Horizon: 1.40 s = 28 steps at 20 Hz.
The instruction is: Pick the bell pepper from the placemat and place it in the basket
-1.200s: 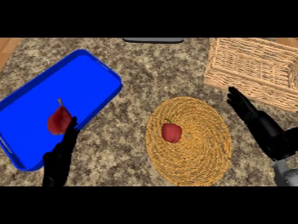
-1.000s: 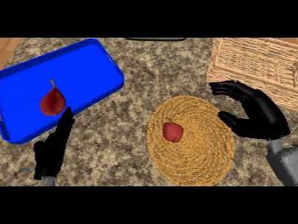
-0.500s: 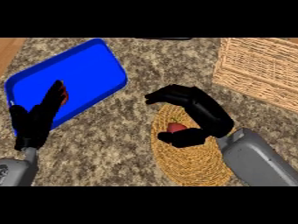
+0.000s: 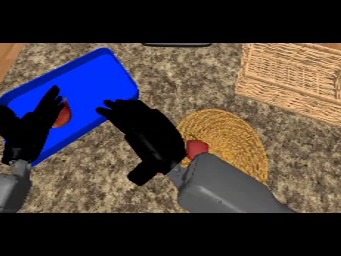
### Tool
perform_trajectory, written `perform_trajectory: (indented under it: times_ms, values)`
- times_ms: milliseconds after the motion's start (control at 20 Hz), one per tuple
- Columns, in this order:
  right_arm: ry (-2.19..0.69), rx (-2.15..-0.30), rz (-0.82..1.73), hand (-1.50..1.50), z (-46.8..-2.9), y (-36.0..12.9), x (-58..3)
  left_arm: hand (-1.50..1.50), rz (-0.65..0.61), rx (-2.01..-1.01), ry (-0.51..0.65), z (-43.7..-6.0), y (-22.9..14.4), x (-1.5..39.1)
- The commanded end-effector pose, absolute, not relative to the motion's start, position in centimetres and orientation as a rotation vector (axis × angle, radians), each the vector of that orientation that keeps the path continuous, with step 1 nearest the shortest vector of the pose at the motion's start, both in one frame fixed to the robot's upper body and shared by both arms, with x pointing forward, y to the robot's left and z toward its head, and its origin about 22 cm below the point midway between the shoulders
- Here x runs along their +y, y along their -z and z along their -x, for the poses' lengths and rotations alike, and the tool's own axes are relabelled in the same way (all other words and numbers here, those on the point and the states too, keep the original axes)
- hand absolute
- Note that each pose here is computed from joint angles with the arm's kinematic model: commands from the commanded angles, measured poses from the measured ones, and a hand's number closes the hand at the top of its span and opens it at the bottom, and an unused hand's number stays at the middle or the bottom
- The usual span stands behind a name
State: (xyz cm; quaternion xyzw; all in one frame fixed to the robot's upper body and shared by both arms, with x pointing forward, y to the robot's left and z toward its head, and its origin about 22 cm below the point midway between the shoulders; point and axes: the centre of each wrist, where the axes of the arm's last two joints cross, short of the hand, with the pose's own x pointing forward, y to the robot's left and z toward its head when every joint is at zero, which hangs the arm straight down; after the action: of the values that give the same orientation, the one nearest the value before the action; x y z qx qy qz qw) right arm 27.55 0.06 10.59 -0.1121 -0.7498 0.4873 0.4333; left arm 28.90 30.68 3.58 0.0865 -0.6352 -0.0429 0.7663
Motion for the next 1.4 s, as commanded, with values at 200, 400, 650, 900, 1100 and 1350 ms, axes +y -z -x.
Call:
perform_trajectory:
  times_ms: [200, 400, 650, 900, 1100, 1350]
  values:
    - [-1.355, -1.527, 0.983, -1.50, -30.2, -18.9, 2.7, 0.00, -0.214, -1.356, 0.064, -29.4, -4.4, 32.2]
    - [-1.363, -1.378, 0.996, -1.50, -30.6, -25.2, 2.7, 0.00, -0.215, -1.365, 0.071, -28.8, -4.2, 32.3]
    - [-1.541, -1.167, 0.842, -1.50, -29.8, -26.9, 3.0, 0.00, -0.195, -1.366, 0.048, -28.8, -3.1, 32.9]
    - [-1.524, -1.170, 0.771, -1.50, -29.9, -29.0, -0.5, 0.00, -0.204, -1.351, 0.060, -29.4, -3.5, 32.0]
    - [-1.454, -1.236, 0.666, -1.50, -27.7, -28.7, -3.3, 0.00, -0.198, -1.364, 0.049, -28.2, -2.4, 32.7]
    - [-1.354, -1.331, 0.627, -1.50, -25.5, -24.9, -6.7, 0.00, -0.199, -1.370, 0.077, -29.0, -3.9, 32.9]
